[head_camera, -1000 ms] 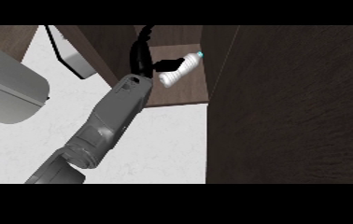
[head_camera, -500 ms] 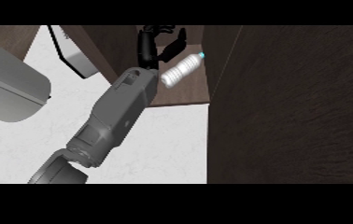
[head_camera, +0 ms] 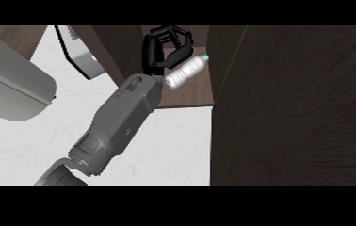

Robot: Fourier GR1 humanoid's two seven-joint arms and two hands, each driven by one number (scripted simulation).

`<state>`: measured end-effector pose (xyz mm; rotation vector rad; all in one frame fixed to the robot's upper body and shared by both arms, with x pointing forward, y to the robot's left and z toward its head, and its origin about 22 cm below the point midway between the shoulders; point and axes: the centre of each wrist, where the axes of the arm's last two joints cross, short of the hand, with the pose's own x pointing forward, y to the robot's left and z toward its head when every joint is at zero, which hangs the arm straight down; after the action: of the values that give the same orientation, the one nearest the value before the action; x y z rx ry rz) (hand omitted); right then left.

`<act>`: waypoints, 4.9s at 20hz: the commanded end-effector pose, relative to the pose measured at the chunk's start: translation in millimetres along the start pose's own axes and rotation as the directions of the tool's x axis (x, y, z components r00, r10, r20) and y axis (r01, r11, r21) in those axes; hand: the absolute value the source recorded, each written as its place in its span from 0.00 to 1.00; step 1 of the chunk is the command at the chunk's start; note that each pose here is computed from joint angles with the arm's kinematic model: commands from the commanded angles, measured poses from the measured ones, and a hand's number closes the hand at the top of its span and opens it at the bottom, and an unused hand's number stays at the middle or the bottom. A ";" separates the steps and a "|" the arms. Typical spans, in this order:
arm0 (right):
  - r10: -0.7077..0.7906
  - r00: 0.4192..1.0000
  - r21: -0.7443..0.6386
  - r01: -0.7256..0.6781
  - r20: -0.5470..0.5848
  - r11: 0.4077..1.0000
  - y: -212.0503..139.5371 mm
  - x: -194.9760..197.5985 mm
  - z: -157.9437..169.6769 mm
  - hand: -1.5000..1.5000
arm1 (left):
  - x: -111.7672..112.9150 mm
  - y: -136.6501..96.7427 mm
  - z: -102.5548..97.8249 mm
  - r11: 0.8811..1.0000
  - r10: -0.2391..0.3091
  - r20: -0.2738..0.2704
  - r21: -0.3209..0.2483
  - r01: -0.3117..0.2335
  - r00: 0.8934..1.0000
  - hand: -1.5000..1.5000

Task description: Pick up the bottled water, place it into the cabinet and close the cabinet

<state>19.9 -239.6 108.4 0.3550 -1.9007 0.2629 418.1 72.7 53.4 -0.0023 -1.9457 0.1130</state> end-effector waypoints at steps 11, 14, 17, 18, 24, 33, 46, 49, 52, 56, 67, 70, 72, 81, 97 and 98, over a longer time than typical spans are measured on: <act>0.036 0.998 -0.035 -0.034 0.042 0.999 13.0 27.8 -14.5 0.00 | -7.8 -17.9 113.4 0.856 0.387 -0.241 -0.264 -0.443 0.890 0.00; 0.021 1.000 -0.064 -0.019 0.021 0.998 22.0 27.7 -13.2 0.00 | -13.8 -12.7 155.3 0.879 0.338 -0.252 -0.261 -0.400 0.907 0.00; 0.039 0.999 -0.045 -0.039 -0.002 0.998 19.0 34.3 -8.3 0.00 | -6.2 13.7 177.8 0.891 0.361 -0.229 -0.201 -0.407 0.904 0.00; 0.051 0.998 -0.064 -0.050 0.027 0.997 21.8 34.1 -12.9 0.00 | -2.7 10.8 187.5 0.896 0.358 -0.231 -0.188 -0.402 0.905 0.00; 0.044 0.999 0.046 -0.044 -0.015 0.998 23.0 33.7 -8.6 0.00 | 8.8 80.3 240.8 0.919 0.350 -0.204 -0.117 -0.378 0.914 0.00; 0.140 0.990 0.482 -0.119 -0.009 0.868 7.6 26.9 -20.0 1.00 | 34.2 150.7 276.8 0.911 0.335 -0.180 -0.189 -0.367 0.925 0.00; 0.025 0.998 0.481 0.004 -0.054 0.877 29.2 35.6 -42.6 1.00 | 73.6 251.1 283.8 0.924 0.300 -0.118 -0.212 -0.319 0.946 0.00; 0.009 0.997 0.511 0.030 -0.074 0.859 30.0 34.6 -48.9 1.00 | 75.8 259.3 293.2 0.917 0.295 -0.129 -0.241 -0.319 0.947 0.00; 0.049 0.999 0.603 -0.041 0.003 0.796 29.7 29.0 -60.9 1.00 | 78.1 272.2 286.7 0.911 0.316 -0.131 -0.233 -0.339 0.940 0.00; 0.087 0.996 0.653 -0.069 0.005 0.754 33.1 10.3 -73.7 1.00 | 83.0 284.7 285.3 0.913 0.291 -0.143 -0.253 -0.320 0.946 0.00; 0.080 0.996 0.638 -0.029 -0.051 0.769 40.1 -5.8 -99.8 1.00 | 90.5 296.6 276.6 0.902 0.288 -0.137 -0.295 -0.317 0.948 0.00; 0.060 0.997 0.608 -0.012 -0.058 0.794 42.4 -8.5 -105.0 1.00 | 91.2 298.7 274.2 0.900 0.298 -0.128 -0.293 -0.323 0.946 0.00; 0.056 0.996 0.580 -0.007 -0.066 0.815 40.2 -12.5 -110.1 1.00 | 96.1 299.1 264.9 0.901 0.284 -0.106 -0.311 -0.303 0.953 0.00; -0.107 0.976 0.492 0.189 -0.191 0.850 45.5 -36.4 -132.9 1.00 | 100.0 308.8 258.7 0.901 0.291 -0.097 -0.306 -0.306 0.952 0.00; -0.124 0.965 0.177 0.167 -0.232 0.970 2.5 -79.1 -279.2 1.00 | 105.2 324.0 262.8 0.907 0.307 -0.126 -0.262 -0.330 0.944 0.00; -0.109 0.961 0.161 0.153 -0.253 0.975 1.3 -80.2 -292.9 1.00 | 106.6 326.8 266.1 0.903 0.310 -0.139 -0.266 -0.337 0.940 0.00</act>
<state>257.8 -139.6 121.2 0.6326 -1.6144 0.4675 119.2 378.9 28.2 -0.4724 -1.8382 0.0334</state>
